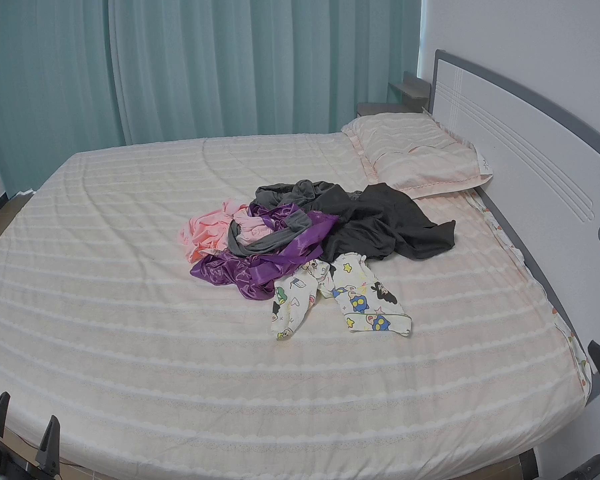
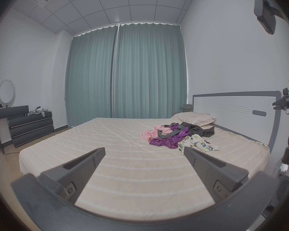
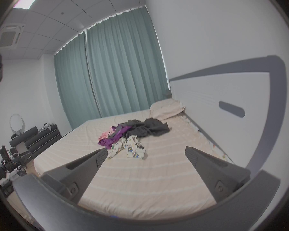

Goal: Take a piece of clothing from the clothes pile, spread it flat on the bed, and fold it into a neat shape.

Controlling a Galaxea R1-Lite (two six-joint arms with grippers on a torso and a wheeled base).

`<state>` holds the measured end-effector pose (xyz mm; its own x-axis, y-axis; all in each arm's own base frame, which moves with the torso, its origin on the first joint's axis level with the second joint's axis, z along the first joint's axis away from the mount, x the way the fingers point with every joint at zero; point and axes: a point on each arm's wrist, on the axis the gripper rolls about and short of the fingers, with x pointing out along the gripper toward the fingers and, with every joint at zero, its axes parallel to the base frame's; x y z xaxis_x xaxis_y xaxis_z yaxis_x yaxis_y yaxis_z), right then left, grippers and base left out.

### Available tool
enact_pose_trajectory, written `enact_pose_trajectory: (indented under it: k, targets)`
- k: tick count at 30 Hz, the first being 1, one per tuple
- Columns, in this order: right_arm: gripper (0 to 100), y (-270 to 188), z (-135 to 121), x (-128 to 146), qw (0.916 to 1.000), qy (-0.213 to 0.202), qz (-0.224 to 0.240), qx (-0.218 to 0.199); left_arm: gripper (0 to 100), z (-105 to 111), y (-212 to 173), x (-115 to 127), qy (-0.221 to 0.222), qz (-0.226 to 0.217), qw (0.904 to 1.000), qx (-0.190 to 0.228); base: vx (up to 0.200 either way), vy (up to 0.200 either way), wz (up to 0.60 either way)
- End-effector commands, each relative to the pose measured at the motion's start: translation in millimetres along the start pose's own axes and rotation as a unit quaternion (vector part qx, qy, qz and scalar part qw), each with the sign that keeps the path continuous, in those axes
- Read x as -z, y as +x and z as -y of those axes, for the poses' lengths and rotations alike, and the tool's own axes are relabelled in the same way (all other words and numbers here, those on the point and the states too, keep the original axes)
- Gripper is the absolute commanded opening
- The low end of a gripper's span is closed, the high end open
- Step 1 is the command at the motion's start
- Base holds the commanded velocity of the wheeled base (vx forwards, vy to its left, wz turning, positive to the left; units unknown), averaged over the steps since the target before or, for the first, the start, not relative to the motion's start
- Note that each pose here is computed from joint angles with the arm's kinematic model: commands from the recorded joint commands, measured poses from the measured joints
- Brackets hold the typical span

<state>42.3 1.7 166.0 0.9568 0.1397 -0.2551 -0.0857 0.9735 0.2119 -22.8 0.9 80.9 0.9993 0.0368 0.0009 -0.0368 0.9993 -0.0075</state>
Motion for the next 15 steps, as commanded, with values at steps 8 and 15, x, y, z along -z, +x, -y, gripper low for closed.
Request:
enact_pose_trajectory:
  k: [8, 15]
  targets:
    - [100, 233, -10, 15, 0.9494, 0.244, -0.191, -0.048, 100, 0, 0, 5, 0.000, 0.000, 1.0000, 0.000, 0.000, 0.000, 0.00]
    - [100, 279, -18, 40, 0.9500, 0.245, -0.193, -0.012, 100, 0, 0, 5, 0.000, 0.000, 1.0000, 0.000, 0.000, 0.000, 0.00]
